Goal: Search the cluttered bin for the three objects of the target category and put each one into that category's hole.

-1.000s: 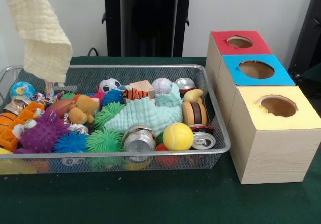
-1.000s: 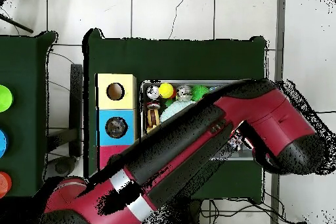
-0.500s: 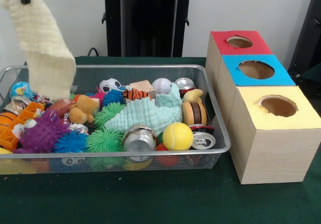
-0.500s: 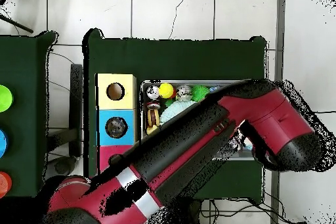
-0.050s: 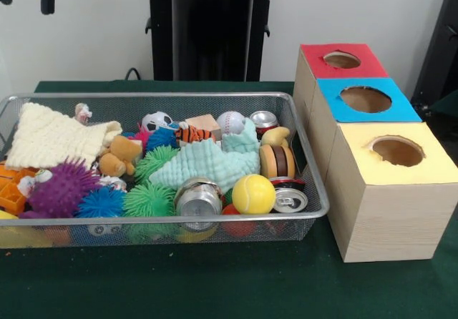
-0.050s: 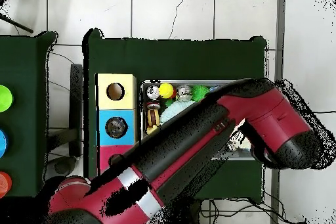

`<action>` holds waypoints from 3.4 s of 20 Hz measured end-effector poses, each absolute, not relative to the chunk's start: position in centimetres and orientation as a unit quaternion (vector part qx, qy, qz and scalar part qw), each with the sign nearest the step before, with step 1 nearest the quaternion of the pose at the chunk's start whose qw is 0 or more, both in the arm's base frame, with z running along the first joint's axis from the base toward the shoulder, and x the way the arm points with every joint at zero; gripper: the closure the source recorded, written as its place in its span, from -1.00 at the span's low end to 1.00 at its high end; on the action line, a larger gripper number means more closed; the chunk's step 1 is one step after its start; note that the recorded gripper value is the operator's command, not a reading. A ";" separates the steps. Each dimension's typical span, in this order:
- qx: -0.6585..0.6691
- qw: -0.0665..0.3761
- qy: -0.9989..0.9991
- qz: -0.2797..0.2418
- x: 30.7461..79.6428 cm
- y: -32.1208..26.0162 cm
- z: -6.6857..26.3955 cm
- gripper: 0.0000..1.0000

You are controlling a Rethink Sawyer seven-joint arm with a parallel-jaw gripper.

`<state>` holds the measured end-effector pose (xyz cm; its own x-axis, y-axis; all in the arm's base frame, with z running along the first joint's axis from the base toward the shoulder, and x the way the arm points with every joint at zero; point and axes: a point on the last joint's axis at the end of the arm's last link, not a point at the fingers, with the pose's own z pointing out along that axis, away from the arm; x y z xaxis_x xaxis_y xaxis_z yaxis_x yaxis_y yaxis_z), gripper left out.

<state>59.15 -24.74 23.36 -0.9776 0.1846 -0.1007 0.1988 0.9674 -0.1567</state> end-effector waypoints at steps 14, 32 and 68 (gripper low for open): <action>0.063 0.054 0.994 -0.075 61.1 -20.1 22.5 -1.00; 0.016 0.055 0.995 -0.077 63.1 -13.9 19.1 -1.00; -0.004 0.095 0.994 -0.058 66.3 -6.0 10.4 -1.00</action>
